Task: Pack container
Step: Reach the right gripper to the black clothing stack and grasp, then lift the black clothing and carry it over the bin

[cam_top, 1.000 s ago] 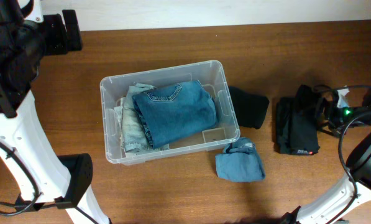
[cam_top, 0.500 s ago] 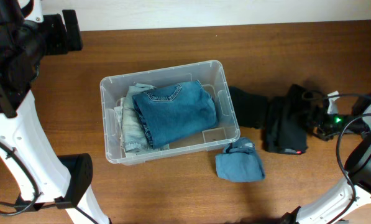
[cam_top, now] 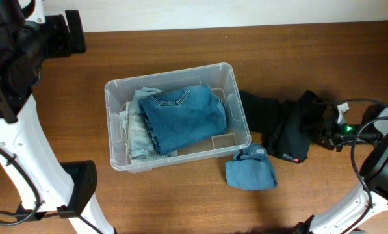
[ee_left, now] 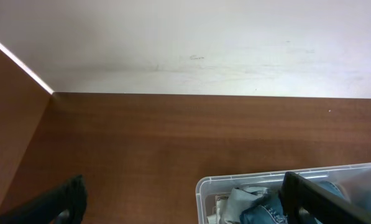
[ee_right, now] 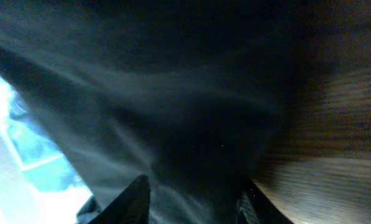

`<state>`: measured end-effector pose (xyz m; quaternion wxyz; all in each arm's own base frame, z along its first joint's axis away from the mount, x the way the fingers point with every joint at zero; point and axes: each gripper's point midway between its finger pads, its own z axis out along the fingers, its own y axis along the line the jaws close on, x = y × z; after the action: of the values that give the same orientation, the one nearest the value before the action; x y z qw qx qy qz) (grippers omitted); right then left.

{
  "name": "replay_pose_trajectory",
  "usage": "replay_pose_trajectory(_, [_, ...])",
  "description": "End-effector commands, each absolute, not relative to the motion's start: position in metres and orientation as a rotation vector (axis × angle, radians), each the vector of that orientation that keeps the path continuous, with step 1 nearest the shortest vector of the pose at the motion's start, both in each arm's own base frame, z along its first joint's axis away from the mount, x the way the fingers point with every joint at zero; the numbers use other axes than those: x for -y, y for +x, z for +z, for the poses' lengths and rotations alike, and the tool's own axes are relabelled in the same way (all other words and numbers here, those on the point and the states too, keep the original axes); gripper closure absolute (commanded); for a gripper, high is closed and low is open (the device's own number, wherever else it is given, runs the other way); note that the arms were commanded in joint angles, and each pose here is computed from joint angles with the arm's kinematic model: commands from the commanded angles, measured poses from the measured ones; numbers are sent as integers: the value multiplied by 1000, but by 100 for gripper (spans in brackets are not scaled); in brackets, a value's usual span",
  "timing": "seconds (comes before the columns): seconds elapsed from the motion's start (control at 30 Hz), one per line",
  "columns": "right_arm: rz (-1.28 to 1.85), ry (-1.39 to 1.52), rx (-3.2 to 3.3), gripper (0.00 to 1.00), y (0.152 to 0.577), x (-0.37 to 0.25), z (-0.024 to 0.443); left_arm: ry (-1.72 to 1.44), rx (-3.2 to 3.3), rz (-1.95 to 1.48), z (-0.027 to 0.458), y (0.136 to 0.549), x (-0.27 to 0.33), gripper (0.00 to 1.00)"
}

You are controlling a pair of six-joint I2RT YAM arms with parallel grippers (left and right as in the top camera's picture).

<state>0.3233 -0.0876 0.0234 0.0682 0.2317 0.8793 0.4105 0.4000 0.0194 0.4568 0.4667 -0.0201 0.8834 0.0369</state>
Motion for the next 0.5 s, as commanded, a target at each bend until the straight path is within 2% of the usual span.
replay_pose_trajectory(0.0, [1338, 619, -2515, 53, 343, 75, 54, -65, -2156, 97, 460, 398, -22, 1])
replay_pose_trajectory(0.17, [1319, 536, -2541, 45, 350, 62, 52, -65, -2156, 97, 460, 398, -22, 1])
replay_pose_trajectory(0.33, [1301, 402, -2560, 46, 361, 41, 50, -64, -2156, 97, 460, 398, -22, 1])
replay_pose_trajectory(0.4, [1306, 391, -2575, 57, 363, 33, 50, -64, -2156, 96, 460, 398, -22, 0])
replay_pose_trajectory(0.47, [1309, 377, -2589, 75, 364, 27, 49, -64, -2156, 97, 460, 398, -22, 1])
